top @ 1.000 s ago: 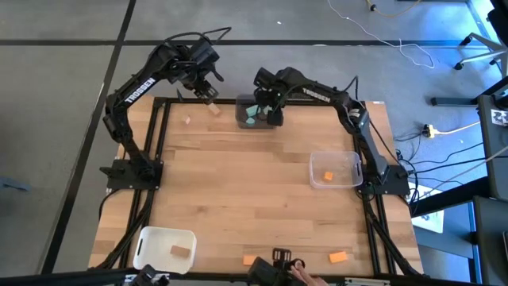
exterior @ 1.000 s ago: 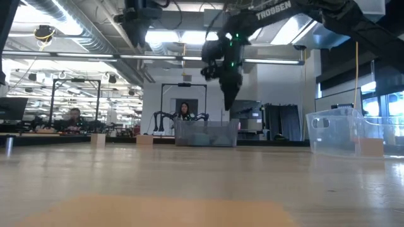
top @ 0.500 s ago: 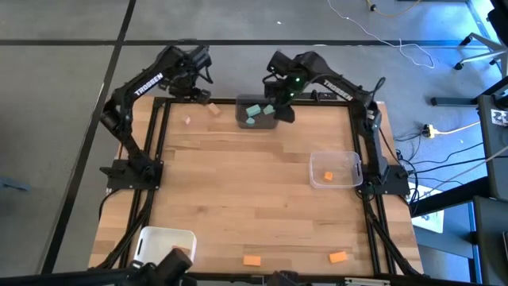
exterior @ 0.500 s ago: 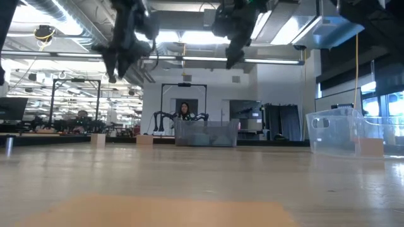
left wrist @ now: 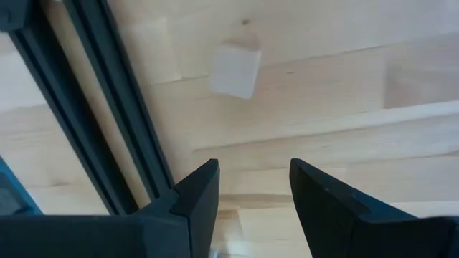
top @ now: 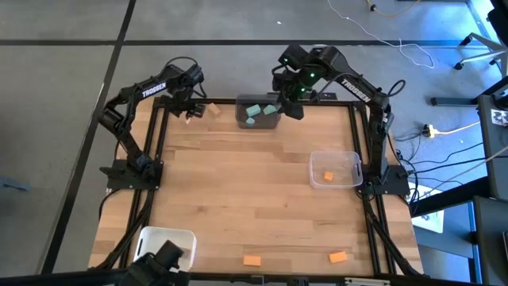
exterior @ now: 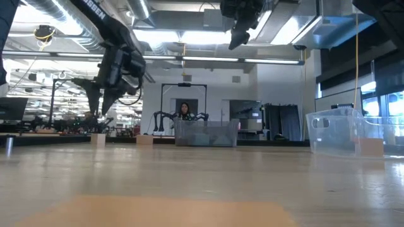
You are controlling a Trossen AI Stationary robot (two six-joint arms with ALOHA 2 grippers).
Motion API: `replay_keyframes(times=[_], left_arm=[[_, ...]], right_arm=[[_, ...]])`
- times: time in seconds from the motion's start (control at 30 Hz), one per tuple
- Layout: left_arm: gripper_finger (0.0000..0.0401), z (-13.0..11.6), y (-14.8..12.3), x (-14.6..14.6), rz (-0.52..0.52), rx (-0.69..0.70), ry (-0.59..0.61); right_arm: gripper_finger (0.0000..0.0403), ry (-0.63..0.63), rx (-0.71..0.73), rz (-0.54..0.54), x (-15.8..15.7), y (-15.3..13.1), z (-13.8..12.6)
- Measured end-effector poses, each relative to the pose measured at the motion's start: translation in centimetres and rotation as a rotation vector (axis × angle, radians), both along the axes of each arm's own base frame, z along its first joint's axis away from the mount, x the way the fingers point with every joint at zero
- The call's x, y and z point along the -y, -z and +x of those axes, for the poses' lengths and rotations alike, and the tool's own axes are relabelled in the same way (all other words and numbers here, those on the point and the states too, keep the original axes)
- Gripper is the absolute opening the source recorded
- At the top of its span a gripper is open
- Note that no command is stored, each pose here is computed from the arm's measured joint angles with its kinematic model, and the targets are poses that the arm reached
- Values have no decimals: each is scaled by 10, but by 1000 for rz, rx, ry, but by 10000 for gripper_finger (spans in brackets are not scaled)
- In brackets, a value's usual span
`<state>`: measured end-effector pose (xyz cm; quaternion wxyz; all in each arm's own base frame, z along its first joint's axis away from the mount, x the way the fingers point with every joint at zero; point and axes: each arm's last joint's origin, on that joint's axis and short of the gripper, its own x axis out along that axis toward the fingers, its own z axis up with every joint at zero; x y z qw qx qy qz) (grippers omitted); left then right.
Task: Sort & place blocks by color
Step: Put the left brown block into the white bin
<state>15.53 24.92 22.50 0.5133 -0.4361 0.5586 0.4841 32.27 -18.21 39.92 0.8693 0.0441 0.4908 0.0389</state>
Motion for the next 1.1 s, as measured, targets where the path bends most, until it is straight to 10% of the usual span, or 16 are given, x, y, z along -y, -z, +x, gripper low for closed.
replay_keyframes(times=[0.5, 1.1], left_arm=[[163, 7, 1, 3, -27, 59, 73], [163, -20, 7, -21, 24, 51, -213]], right_arm=[[225, 6, 13, -7, 2, -1, 1], [225, 8, 13, -6, 2, 0, 1]])
